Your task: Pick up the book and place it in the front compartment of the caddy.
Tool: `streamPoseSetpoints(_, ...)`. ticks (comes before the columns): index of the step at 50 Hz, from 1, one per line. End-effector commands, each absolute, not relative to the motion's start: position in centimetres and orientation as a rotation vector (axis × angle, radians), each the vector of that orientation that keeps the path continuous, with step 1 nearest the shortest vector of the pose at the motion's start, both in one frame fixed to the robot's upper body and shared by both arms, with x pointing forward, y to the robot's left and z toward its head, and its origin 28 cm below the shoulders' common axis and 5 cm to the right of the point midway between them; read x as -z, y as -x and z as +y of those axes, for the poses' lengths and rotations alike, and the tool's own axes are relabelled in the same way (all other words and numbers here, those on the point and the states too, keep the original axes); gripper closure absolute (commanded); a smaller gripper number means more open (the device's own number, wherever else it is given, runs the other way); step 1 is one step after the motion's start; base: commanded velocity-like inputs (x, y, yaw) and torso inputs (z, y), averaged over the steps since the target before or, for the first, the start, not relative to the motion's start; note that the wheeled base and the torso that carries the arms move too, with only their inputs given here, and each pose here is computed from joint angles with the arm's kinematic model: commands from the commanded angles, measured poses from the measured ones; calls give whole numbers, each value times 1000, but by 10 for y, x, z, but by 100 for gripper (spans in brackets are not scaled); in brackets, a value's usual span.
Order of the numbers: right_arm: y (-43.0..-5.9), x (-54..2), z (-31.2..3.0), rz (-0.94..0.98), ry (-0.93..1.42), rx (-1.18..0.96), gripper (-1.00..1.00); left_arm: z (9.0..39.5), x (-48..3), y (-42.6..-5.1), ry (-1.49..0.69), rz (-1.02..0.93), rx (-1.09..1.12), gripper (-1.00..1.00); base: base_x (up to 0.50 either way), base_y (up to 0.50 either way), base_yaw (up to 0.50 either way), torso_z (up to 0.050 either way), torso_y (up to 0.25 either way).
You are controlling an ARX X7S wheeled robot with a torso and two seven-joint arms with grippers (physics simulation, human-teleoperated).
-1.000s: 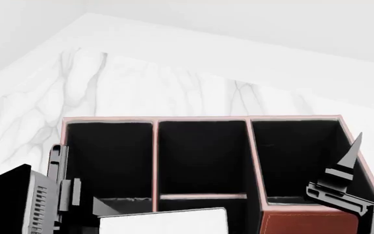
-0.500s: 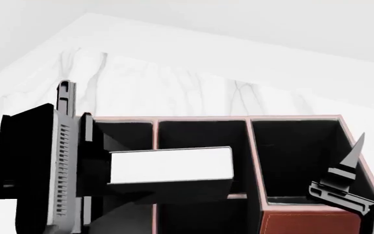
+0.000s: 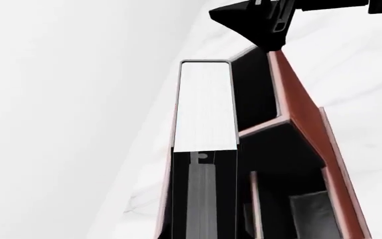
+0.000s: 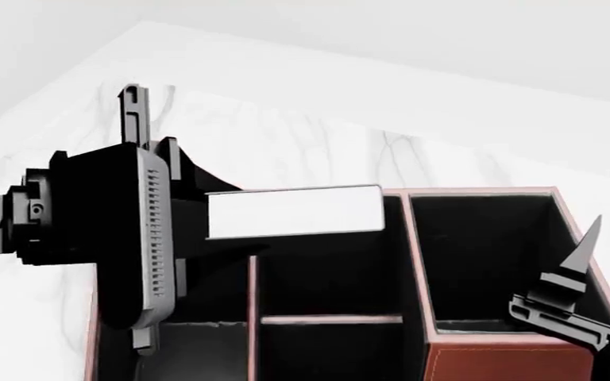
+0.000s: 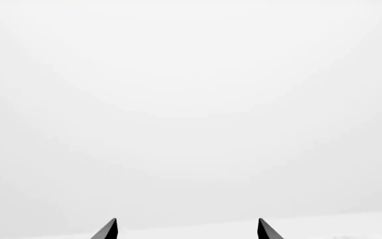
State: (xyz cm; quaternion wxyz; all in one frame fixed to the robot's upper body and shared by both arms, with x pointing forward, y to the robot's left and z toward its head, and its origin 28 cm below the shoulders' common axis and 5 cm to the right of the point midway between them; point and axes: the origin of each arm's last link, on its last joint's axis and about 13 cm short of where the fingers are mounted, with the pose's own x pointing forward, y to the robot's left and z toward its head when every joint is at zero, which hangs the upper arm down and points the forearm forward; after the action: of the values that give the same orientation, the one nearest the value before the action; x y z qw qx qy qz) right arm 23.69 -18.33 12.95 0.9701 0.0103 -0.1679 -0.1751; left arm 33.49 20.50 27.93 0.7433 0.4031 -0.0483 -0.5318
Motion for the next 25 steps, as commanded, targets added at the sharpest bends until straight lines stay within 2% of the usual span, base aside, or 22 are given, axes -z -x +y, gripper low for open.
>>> streamPoseSetpoints(1,-237,-130,-184,-345,-18,356,-100,203,-277,-347,-889,-213,1146,100,0,0,0,0,0)
streamPoseSetpoints(25,-239,-129,-185,-342,-16,364,-100,202,-263,-369,-776,-149,1193,100,0,0,0,1,1)
